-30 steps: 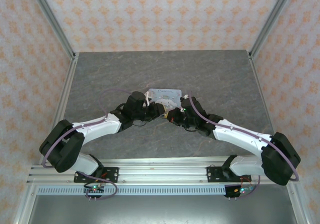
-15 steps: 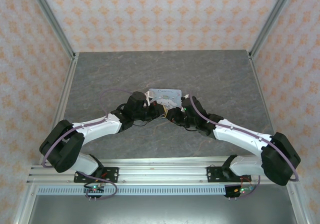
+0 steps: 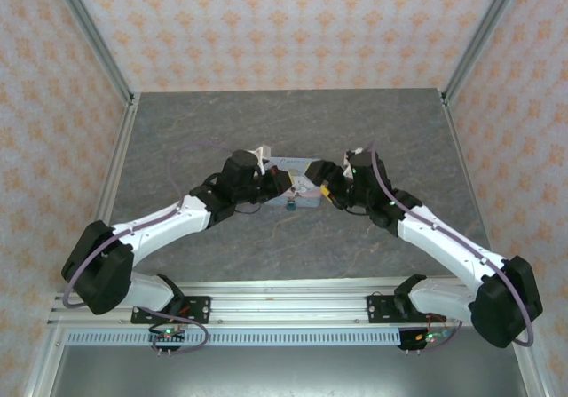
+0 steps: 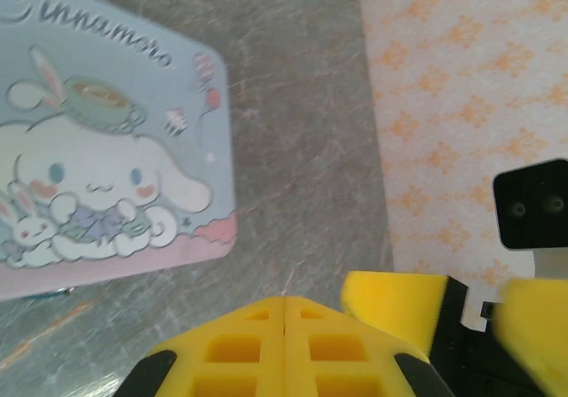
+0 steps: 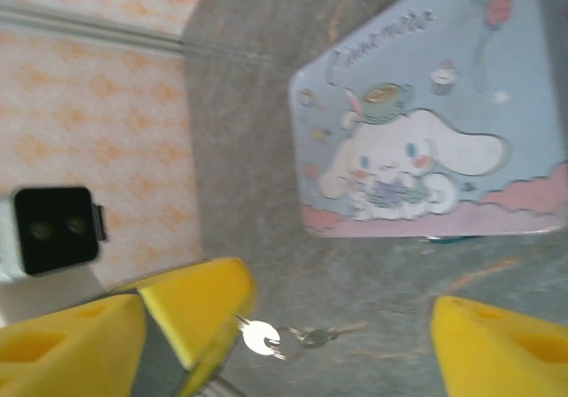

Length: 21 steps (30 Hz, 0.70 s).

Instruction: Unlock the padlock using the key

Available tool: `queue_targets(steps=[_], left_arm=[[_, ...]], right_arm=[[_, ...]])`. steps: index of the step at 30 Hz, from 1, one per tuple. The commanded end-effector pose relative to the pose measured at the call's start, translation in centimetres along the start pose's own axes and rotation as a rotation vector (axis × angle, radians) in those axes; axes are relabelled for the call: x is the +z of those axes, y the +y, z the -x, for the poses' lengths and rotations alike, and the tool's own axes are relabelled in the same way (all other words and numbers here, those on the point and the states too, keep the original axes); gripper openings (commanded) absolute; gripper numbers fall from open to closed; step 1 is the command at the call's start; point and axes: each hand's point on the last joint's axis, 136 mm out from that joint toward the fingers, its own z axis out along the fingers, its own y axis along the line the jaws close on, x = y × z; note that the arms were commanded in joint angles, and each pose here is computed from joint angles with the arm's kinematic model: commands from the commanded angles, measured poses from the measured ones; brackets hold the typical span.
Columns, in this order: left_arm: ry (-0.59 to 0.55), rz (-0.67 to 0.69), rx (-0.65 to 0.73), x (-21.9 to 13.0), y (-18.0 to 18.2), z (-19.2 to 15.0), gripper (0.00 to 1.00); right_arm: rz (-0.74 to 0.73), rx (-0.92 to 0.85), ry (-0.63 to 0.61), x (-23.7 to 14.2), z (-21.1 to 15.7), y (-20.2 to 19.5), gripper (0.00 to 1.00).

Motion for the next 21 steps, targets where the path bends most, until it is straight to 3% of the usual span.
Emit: queue_targets(steps=[1, 6, 14, 21], left_arm=[[-0.066, -0.028, 0.055, -1.0, -1.8, 2.1, 0.00], [-0.107, -0.076, 0.070, -0.9, -2.7, 3.8, 0.00], [-0.186, -0.119, 0.101, -1.0, -3.1, 6.6, 0.00], [-0.241, -0.201, 0.019, 0.2, -2.6, 8.4, 0.00]], right_arm=[[0.085, 0.030, -0.006, -0.1, 1.1, 3.1, 0.99], [0.119, 0.058, -0.031, 1.3, 2.0, 3.5, 0.99], [0.156, 0.116, -0.166, 2.2, 3.9, 1.8, 1.00], [0.362, 0.080, -0.171, 2.4, 3.9, 3.6, 0.75]])
